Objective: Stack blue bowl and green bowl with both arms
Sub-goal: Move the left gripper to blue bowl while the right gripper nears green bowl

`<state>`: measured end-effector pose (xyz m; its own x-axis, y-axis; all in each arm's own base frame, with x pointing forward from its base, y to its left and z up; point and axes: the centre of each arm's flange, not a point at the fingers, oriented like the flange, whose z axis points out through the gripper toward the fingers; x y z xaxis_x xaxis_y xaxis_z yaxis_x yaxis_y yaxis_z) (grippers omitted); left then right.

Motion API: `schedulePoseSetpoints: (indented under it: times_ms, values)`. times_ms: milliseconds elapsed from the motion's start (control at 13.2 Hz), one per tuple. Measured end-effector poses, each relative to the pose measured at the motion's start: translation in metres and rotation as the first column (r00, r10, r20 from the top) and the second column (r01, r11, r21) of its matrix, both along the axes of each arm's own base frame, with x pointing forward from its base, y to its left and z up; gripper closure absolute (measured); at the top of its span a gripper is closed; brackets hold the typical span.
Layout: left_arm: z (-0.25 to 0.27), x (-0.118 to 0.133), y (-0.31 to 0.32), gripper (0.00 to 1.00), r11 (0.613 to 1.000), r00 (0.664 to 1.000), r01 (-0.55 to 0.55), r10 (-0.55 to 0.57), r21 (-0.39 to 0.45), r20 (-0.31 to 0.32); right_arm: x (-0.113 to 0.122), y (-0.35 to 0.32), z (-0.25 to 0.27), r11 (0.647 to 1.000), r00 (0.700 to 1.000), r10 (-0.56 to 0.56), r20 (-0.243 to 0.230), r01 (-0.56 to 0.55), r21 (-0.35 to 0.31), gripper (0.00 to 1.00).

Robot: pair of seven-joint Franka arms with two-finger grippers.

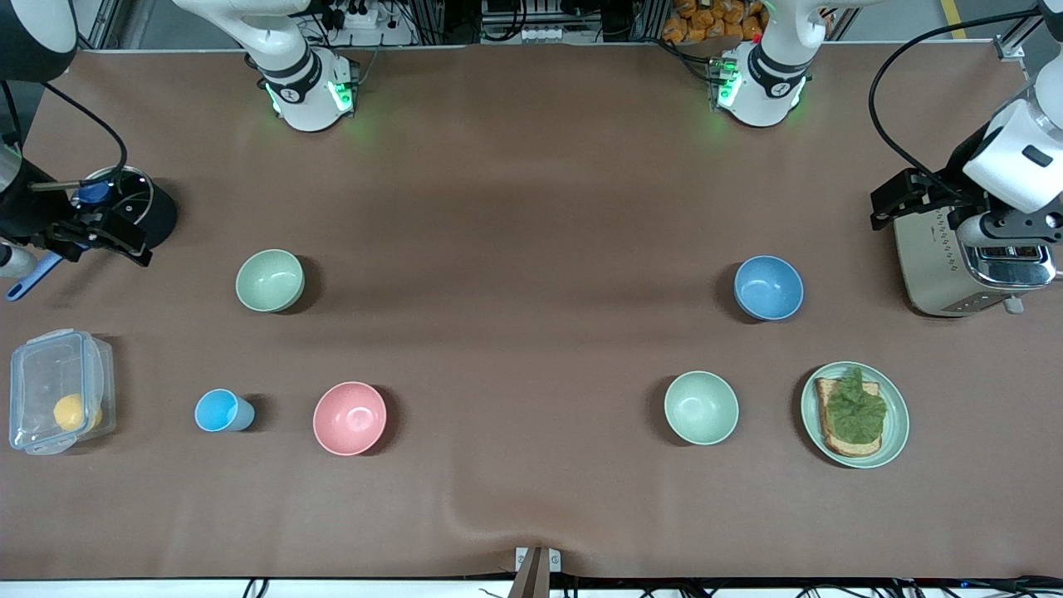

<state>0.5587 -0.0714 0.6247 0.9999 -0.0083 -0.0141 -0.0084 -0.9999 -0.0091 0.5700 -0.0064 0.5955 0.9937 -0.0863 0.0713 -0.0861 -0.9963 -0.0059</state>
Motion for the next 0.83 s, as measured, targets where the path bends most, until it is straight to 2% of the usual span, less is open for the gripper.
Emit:
schedulePoseSetpoints:
  times_ms: [530, 833]
  values:
    - [-0.002, 0.000, -0.001, 0.00, 1.000, 1.000, 0.002, -0.002, 0.001, -0.005, -0.001, 0.001, -0.001, 1.000, 1.000, 0.001, -0.013, -0.001, 0.000, 0.00]
    - [-0.039, 0.014, -0.001, 0.00, 1.000, 0.997, 0.002, -0.002, 0.004, -0.073, -0.002, 0.004, -0.002, 1.000, 1.000, 0.006, -0.018, -0.006, 0.000, 0.00]
